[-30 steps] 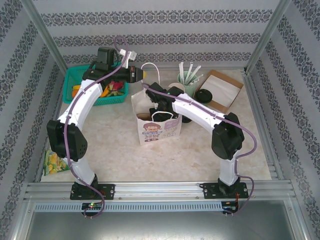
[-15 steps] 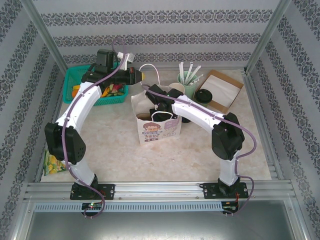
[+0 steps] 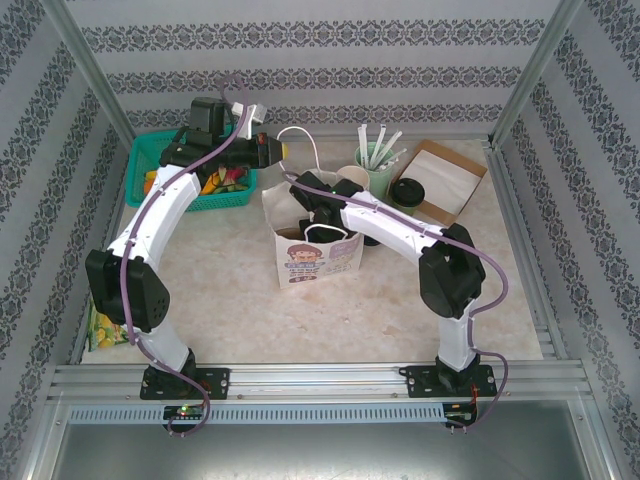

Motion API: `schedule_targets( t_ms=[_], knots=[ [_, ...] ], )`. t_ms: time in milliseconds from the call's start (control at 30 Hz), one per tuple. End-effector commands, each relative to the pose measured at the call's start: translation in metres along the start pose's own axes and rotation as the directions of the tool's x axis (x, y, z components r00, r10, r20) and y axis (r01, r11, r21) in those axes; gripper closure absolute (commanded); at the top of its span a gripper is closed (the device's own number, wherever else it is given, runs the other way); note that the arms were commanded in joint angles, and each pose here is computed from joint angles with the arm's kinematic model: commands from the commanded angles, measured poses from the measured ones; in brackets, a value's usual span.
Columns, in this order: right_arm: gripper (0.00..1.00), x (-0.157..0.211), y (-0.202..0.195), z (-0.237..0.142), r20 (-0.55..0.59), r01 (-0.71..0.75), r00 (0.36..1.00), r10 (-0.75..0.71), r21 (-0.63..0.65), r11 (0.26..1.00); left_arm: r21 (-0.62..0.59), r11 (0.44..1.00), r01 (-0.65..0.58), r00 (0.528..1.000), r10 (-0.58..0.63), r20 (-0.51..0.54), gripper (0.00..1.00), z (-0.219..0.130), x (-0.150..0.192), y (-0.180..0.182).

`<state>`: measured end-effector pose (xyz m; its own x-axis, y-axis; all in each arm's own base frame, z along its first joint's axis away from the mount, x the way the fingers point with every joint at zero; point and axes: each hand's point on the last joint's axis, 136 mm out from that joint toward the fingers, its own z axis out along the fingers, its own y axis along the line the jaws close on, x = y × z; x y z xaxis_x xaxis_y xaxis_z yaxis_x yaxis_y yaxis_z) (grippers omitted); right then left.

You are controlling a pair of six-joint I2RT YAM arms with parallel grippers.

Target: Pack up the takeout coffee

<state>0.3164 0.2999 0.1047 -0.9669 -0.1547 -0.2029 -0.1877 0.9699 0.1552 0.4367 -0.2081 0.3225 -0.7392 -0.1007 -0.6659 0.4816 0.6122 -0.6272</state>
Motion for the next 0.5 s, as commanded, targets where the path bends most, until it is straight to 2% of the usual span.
schedule_targets(
  t_ms=[0, 233, 467],
  knots=[
    [1.00, 0.011, -0.012, 0.013, -0.038, -0.025, 0.999, 0.028, 0.075, 0.997, 0.028, 0.999, -0.021, 1.000, 0.021, 0.006, 1.00, -0.009, -0.003, -0.018],
    [1.00, 0.020, -0.012, 0.016, -0.074, -0.017, 0.997, 0.022, 0.067, 0.998, -0.040, 0.999, 0.010, 0.999, -0.009, 0.035, 1.00, -0.009, -0.008, -0.007],
    [1.00, 0.026, -0.006, 0.013, -0.089, 0.032, 0.996, -0.029, 0.032, 0.999, -0.035, 0.999, 0.028, 0.995, -0.025, 0.096, 1.00, -0.010, -0.019, -0.008]
  ],
)
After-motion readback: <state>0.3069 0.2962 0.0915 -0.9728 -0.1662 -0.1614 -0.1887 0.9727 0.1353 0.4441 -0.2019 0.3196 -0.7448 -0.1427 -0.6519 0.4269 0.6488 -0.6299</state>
